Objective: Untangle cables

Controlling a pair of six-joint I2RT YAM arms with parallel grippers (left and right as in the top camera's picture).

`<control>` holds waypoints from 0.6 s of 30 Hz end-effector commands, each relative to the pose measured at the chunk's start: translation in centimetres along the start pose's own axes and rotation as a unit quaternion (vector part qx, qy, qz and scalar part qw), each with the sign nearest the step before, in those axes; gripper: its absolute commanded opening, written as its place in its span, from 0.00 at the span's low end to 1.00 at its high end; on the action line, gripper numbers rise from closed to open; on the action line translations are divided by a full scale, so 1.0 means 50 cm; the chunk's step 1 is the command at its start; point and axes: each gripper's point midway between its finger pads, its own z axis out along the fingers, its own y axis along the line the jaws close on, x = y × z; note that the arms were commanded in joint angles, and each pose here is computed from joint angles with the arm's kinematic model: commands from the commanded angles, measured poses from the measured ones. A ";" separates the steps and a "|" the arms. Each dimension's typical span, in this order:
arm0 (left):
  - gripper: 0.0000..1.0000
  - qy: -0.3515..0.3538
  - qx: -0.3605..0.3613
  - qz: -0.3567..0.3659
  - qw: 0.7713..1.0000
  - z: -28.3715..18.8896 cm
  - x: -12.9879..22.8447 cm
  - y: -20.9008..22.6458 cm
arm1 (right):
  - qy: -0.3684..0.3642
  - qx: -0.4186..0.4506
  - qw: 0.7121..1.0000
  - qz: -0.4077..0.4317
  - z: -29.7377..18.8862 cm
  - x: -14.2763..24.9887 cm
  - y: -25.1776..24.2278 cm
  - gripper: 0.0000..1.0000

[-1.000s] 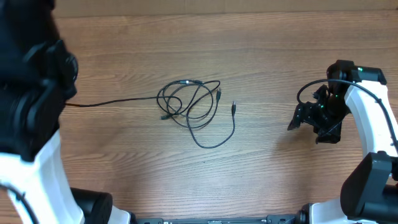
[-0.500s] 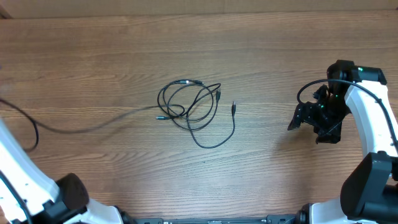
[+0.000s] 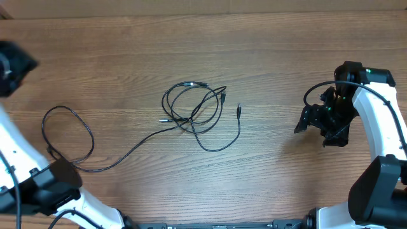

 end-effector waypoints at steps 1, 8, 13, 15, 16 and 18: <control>0.63 0.054 0.124 0.172 0.976 0.023 0.069 -0.145 | -0.016 -0.006 1.000 -0.004 -0.014 -0.007 0.004 0.84; 0.72 0.133 0.101 0.338 0.926 0.100 0.200 -0.256 | -0.016 -0.006 1.000 -0.003 -0.014 -0.007 0.004 0.84; 0.67 0.162 0.058 0.377 0.910 0.146 0.265 -0.299 | -0.016 -0.006 1.000 -0.004 -0.014 -0.007 0.004 0.84; 0.67 0.174 0.026 0.391 0.904 0.164 0.295 -0.302 | -0.016 -0.006 1.000 -0.004 -0.014 -0.007 0.004 0.84; 0.67 0.181 0.012 0.396 0.900 0.172 0.308 -0.301 | -0.016 -0.006 1.000 -0.004 -0.014 -0.007 0.004 0.84; 0.66 0.203 -0.013 0.401 0.893 0.190 0.344 -0.295 | -0.016 -0.006 1.000 -0.004 -0.014 -0.007 0.004 0.84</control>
